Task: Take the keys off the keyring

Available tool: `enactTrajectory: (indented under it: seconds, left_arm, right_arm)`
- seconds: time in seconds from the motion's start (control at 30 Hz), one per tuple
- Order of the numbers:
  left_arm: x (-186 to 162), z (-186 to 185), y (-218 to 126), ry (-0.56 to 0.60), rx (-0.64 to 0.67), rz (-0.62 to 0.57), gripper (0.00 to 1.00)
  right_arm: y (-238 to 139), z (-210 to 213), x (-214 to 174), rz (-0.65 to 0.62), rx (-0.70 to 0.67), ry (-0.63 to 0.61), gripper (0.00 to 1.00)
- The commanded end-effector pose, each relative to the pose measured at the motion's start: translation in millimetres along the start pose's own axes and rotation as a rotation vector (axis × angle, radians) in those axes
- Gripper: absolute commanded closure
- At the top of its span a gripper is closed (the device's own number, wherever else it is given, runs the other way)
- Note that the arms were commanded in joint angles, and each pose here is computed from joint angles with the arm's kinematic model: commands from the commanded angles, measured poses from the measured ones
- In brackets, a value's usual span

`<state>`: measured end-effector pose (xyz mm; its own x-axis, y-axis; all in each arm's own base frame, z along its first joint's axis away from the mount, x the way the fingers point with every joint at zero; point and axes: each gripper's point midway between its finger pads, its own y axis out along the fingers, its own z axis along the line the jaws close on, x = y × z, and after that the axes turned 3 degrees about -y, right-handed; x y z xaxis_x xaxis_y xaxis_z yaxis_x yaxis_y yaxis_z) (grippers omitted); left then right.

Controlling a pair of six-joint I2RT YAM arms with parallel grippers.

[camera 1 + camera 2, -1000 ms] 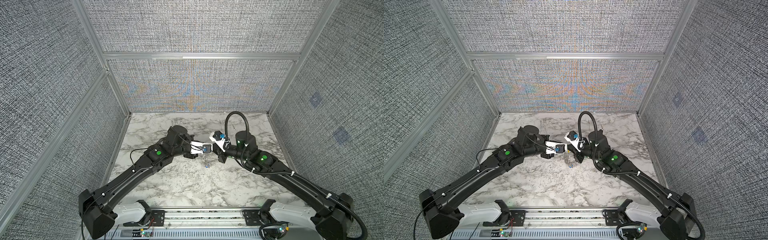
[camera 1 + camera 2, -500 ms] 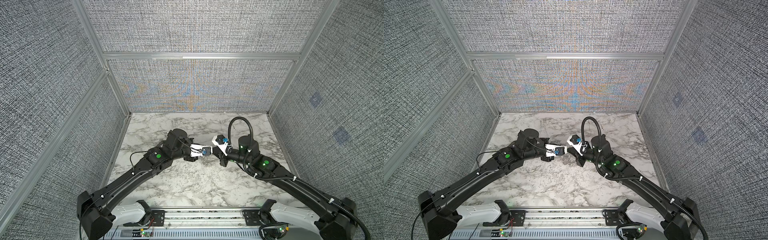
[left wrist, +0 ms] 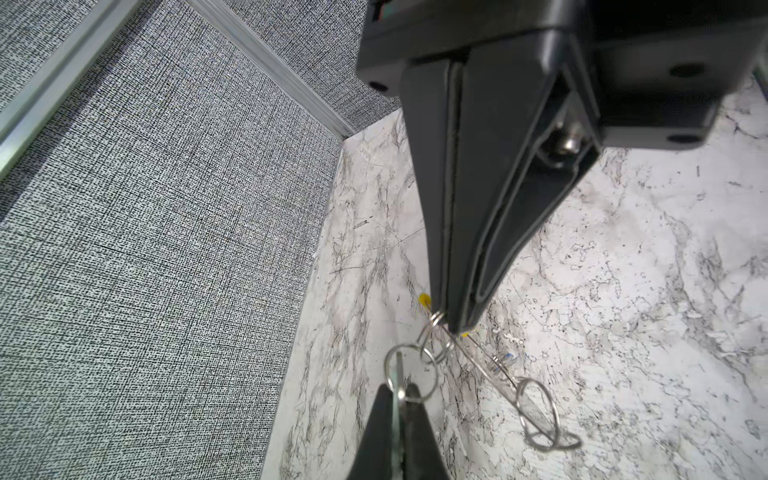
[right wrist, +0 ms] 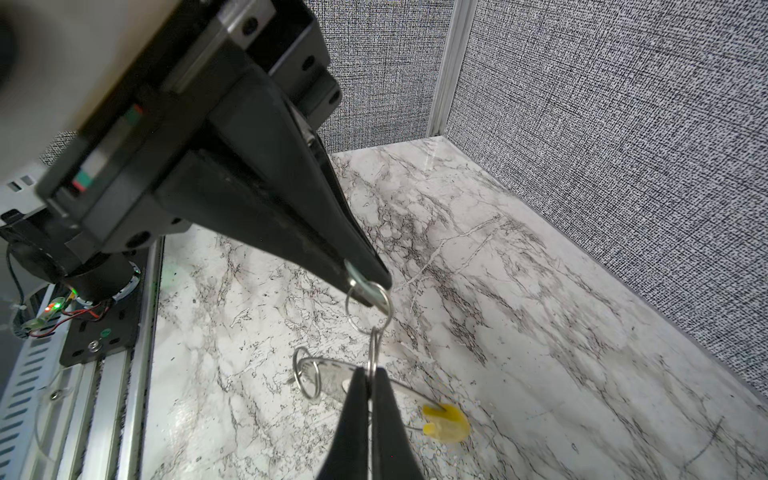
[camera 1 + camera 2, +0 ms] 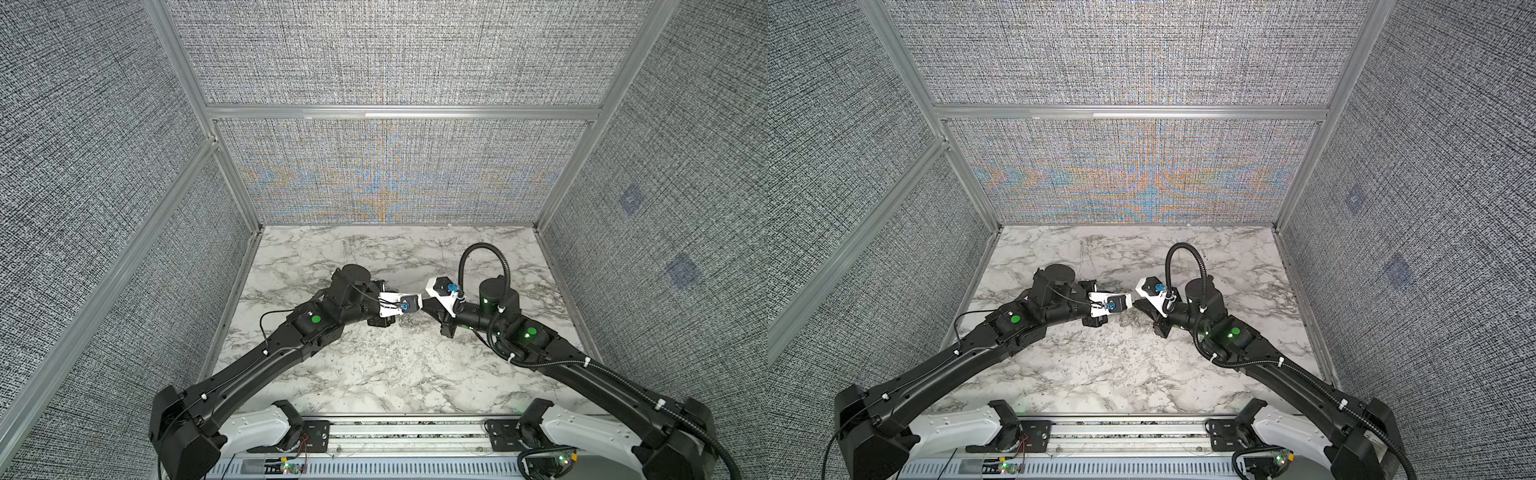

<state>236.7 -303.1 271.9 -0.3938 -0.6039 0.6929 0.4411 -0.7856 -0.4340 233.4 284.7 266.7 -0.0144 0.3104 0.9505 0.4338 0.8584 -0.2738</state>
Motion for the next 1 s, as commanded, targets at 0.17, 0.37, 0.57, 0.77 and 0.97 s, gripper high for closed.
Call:
enactTrajectory:
  seconds: [0.17,0.37,0.57,0.77,0.97]
  left_arm:
    - [12,15,3,-0.012,0.051,-0.053,1.0]
    - [12,16,7,-0.01,0.046,-0.052,1.0]
    - [10,15,11,-0.013,0.032,-0.048,1.0]
    - [9,16,13,-0.013,0.031,-0.045,1.0]
    - [9,15,14,-0.02,0.024,-0.05,1.0]
  right_arm:
    - [1,8,1,-0.012,0.047,-0.01,1.0]
    - [3,10,2,-0.014,0.068,-0.011,1.0]
    - [5,14,1,-0.015,0.087,-0.01,1.0]
    - [6,16,2,-0.02,0.106,-0.009,1.0]
    - [7,19,2,-0.023,0.127,-0.004,1.0]
